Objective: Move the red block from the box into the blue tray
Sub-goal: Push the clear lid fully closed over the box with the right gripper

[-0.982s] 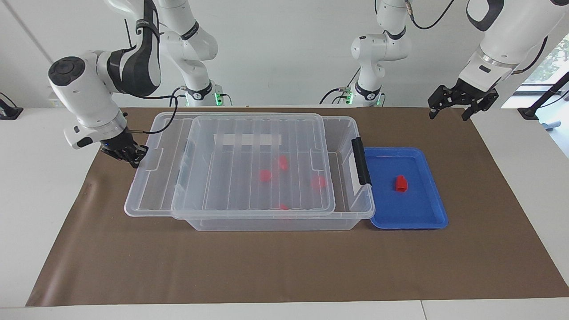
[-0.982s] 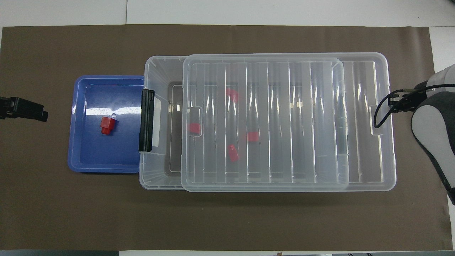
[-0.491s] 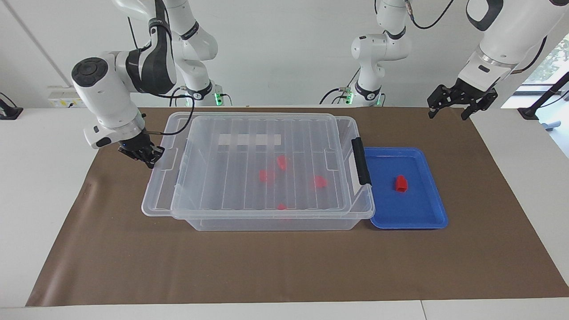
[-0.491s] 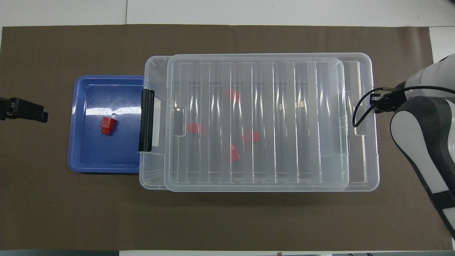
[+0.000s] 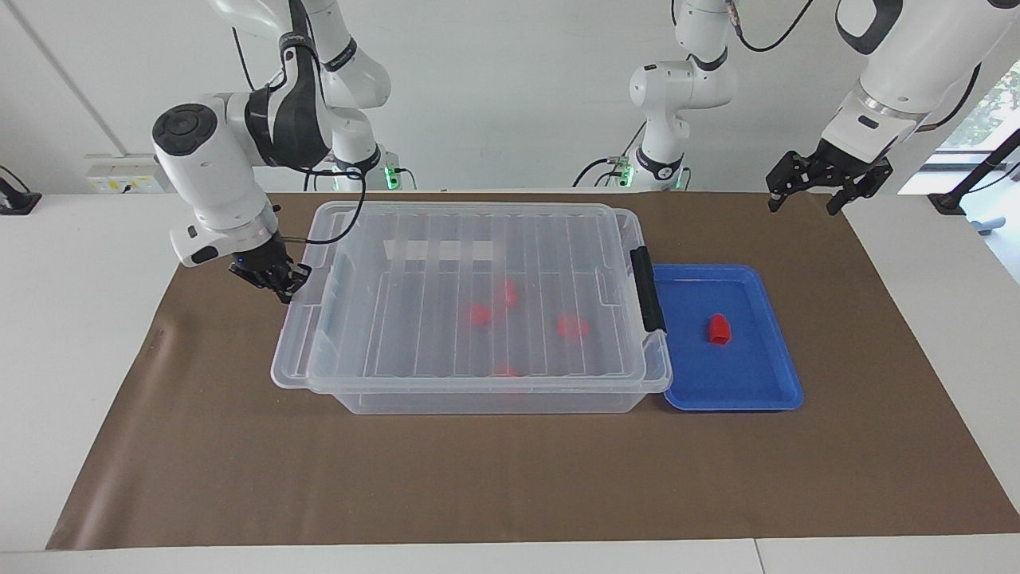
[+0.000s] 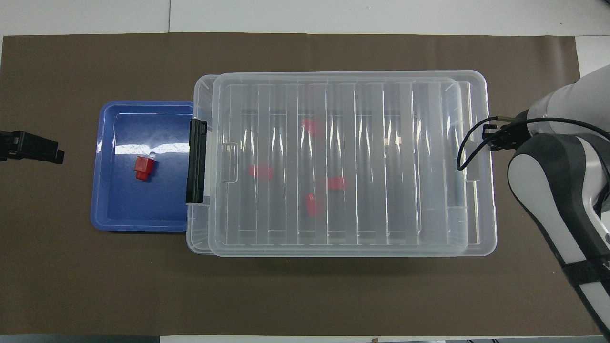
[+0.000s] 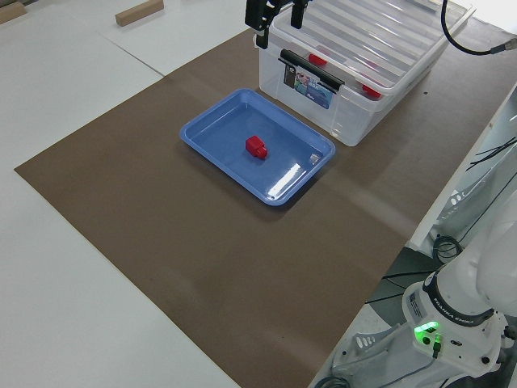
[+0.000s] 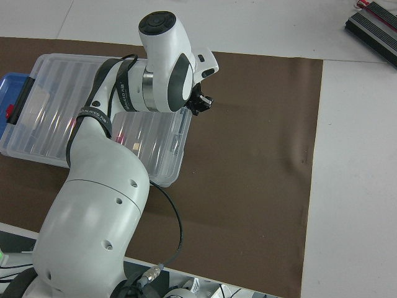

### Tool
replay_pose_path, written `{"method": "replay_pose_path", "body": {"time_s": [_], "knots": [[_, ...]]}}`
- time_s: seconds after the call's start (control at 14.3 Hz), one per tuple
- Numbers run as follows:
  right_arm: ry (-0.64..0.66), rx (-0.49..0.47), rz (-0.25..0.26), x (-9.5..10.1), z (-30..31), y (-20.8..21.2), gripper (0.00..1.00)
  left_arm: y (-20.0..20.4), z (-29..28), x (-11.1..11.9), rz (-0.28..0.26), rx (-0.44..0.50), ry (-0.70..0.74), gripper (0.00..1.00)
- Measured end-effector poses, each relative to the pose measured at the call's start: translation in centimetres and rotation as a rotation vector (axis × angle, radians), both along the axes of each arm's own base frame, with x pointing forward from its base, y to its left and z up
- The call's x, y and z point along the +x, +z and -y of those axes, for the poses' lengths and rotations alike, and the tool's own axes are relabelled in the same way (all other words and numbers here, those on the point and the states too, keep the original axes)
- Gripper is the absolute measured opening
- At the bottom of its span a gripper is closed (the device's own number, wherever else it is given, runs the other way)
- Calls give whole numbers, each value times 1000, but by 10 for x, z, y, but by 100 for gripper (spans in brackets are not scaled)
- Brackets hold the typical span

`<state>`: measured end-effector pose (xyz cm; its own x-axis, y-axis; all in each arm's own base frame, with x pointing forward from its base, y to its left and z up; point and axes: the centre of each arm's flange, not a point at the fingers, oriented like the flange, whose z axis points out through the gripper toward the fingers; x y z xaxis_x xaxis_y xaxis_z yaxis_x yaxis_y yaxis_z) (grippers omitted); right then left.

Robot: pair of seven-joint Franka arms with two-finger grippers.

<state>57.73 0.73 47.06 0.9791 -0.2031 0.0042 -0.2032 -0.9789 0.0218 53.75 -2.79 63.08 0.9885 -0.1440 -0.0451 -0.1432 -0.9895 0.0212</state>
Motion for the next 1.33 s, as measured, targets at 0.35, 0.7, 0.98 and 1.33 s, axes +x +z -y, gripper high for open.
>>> {"method": "replay_pose_path", "body": {"time_s": [0.35,0.7,0.98,1.33], "knots": [[-8,1,6,0,-7,1,1,0,0,0,0,0,-1,100],[-14,2,9,-1,-16,-1,1,0,-1,0,0,0,2,100],[-14,2,8,-1,-16,-2,1,0,-3,0,0,-1,5,100],[-10,2,8,-1,-18,-2,1,0,-1,0,0,0,2,100]]}}
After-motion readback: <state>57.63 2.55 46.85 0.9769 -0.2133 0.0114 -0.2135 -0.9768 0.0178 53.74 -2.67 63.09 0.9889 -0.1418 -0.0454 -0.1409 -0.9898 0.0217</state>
